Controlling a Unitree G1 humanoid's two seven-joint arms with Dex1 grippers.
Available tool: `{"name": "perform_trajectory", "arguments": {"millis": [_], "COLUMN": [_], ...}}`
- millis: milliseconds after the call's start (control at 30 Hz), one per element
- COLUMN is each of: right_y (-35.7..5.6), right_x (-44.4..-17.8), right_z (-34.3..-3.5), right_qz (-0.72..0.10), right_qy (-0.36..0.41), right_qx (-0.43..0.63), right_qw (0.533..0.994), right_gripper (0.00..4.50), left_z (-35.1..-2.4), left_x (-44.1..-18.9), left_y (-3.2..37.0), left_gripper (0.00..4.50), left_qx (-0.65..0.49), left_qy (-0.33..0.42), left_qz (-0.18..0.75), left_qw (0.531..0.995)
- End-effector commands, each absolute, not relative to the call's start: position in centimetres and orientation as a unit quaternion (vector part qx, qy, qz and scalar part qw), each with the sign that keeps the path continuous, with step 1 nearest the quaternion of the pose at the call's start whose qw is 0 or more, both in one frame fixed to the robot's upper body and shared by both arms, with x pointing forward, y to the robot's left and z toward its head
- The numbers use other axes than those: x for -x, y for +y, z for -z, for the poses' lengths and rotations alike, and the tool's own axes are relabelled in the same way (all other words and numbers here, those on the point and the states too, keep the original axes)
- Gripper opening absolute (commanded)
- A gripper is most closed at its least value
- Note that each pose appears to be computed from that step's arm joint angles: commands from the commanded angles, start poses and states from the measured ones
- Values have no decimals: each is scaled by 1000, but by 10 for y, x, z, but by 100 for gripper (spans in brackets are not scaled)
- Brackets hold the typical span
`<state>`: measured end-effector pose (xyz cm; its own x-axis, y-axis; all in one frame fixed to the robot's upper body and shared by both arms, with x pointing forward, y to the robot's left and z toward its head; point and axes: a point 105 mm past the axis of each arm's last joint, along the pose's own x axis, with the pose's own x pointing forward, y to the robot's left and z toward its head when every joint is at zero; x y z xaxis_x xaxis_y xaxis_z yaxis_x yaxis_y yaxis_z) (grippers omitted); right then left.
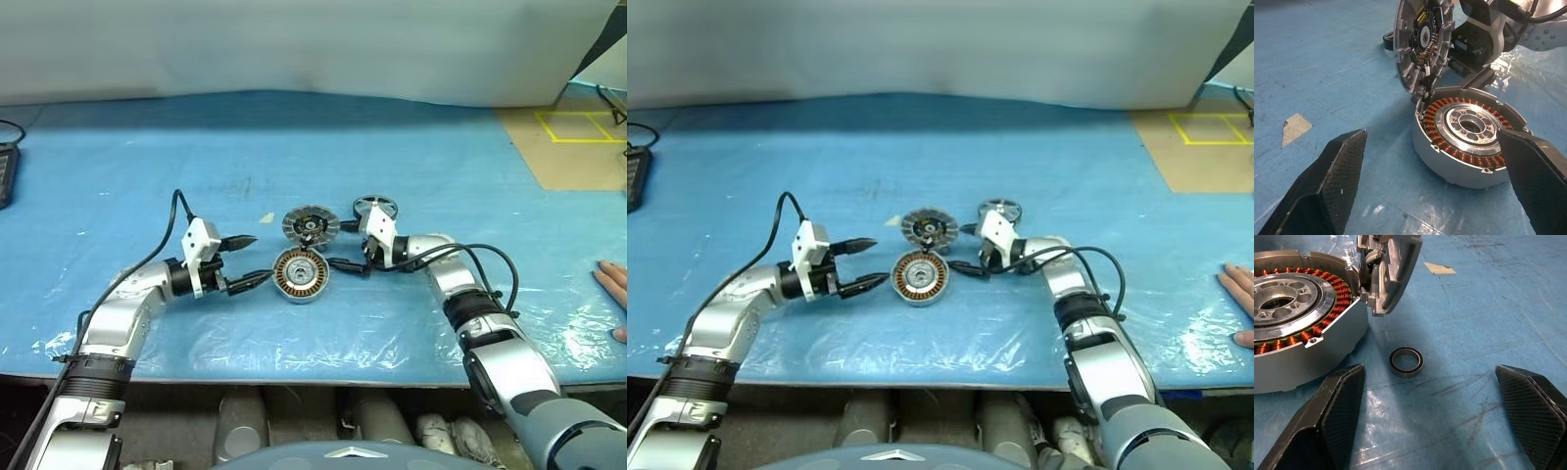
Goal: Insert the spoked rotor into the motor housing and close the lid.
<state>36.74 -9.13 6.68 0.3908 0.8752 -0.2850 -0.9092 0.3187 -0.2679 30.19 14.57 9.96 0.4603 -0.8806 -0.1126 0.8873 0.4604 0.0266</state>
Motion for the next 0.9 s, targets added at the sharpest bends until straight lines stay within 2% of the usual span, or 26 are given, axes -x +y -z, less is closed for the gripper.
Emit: {"name": "perform_trajectory", "arguments": {"millis": [33, 233, 333, 400, 500, 833, 900], "right_y": [-87, -82, -81, -80, -79, -87, -89], "right_x": [-370, -371, -371, -371, -371, -368, -369], "right_z": [-70, -68, -67, -66, -64, -55, -55], "right_qz": [-549, -550, -550, -550, -552, -550, -547], "right_qy": [30, 28, 29, 30, 34, 56, 58], "right_qx": [200, 194, 192, 190, 188, 186, 187], "right_qw": [811, 812, 812, 813, 812, 812, 814], "right_gripper": [450, 450, 390, 334, 228, 228, 192], "left_z": [-105, -105, -104, -104, -103, -102, -101], "left_x": [-303, -303, -303, -303, -303, -301, -302], "left_y": [145, 146, 146, 146, 147, 148, 148], "left_gripper": [444, 444, 450, 450, 450, 450, 450], "left_qx": [-50, -52, -53, -53, -52, -54, -54], "left_qy": [27, 28, 28, 28, 28, 29, 29], "left_qz": [518, 516, 514, 514, 513, 513, 514], "left_qw": [853, 855, 856, 856, 856, 856, 856]}}
